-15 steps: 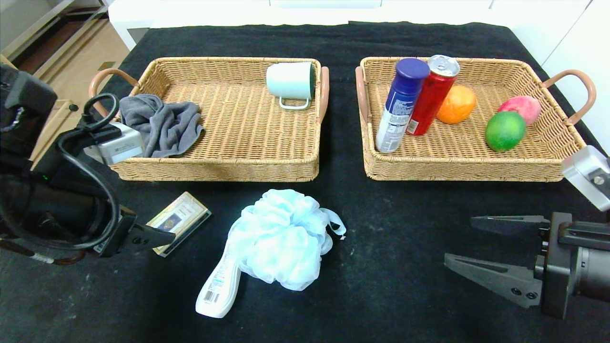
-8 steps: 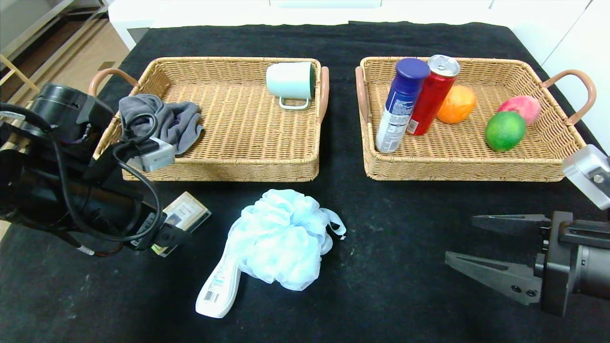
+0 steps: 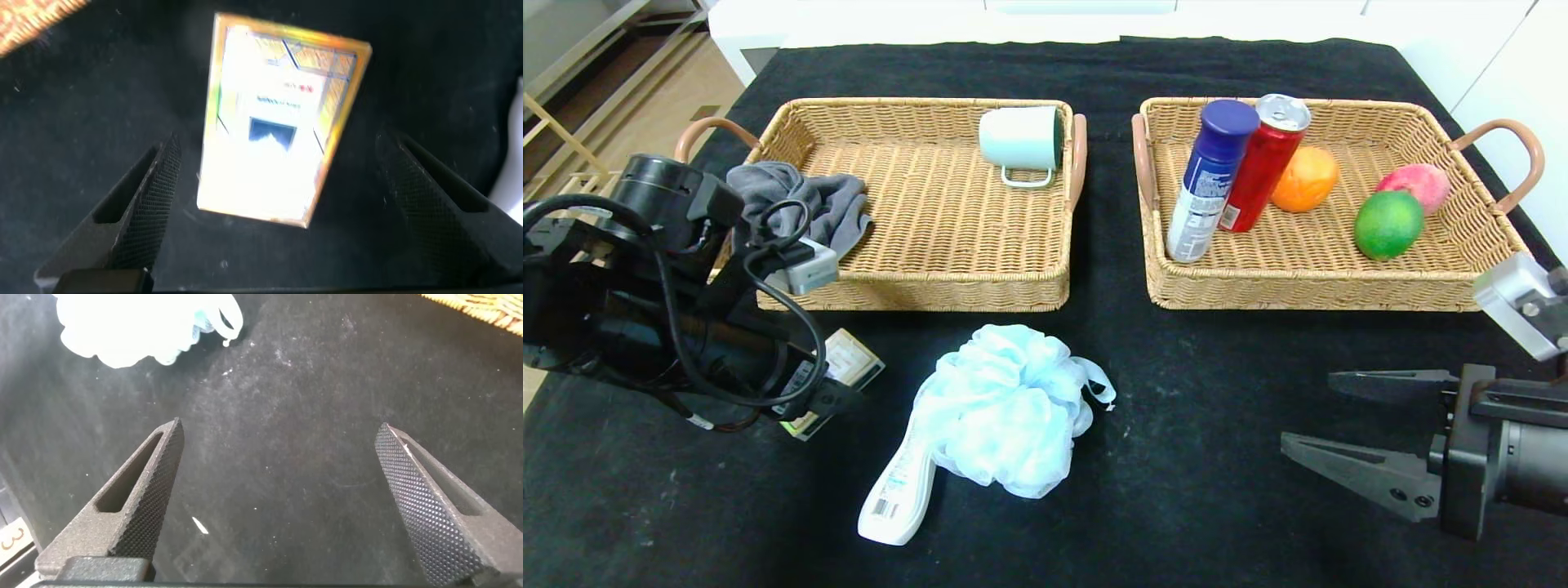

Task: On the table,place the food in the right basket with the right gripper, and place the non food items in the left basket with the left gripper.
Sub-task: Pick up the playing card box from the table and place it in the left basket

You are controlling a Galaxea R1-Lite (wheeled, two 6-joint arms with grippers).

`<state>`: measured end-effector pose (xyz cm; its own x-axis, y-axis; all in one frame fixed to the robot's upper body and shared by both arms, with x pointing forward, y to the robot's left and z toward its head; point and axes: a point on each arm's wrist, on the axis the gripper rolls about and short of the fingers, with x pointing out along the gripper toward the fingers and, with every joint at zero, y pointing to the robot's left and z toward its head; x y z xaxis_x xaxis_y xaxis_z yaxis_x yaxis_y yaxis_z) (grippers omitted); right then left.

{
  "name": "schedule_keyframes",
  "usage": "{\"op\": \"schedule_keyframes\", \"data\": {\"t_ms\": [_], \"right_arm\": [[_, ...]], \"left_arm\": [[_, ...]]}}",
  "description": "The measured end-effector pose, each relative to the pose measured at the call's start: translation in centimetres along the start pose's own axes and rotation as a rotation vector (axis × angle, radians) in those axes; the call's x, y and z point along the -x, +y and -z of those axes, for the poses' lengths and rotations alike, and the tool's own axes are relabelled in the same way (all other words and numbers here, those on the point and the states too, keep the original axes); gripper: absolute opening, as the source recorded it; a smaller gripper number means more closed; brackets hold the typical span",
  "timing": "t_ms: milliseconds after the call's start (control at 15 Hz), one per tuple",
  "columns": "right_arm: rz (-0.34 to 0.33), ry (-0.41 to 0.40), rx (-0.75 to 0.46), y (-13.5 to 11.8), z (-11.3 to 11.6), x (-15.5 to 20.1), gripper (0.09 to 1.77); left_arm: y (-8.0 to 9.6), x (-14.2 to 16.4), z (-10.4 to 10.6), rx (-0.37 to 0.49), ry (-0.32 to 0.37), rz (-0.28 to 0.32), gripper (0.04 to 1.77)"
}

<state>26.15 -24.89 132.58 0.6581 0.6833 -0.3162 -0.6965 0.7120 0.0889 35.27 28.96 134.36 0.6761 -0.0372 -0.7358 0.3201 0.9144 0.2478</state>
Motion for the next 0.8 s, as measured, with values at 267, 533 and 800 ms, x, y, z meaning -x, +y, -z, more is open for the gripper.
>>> {"op": "schedule_keyframes", "data": {"t_ms": [267, 533, 800], "right_arm": [[0.002, 0.009, -0.002, -0.1, 0.1, -0.3, 1.71], [0.007, 0.021, -0.006, -0.3, 0.2, -0.6, 1.71], [0.01, 0.03, -0.01, -0.5, 0.4, -0.8, 1.71]], "left_arm": [[0.0, -0.7, -0.1, 0.002, 0.009, 0.002, 1.72], [0.0, -1.1, -0.1, 0.004, 0.01, 0.003, 1.72], [0.0, -1.3, 0.0, 0.005, 0.018, 0.003, 1.23]]}}
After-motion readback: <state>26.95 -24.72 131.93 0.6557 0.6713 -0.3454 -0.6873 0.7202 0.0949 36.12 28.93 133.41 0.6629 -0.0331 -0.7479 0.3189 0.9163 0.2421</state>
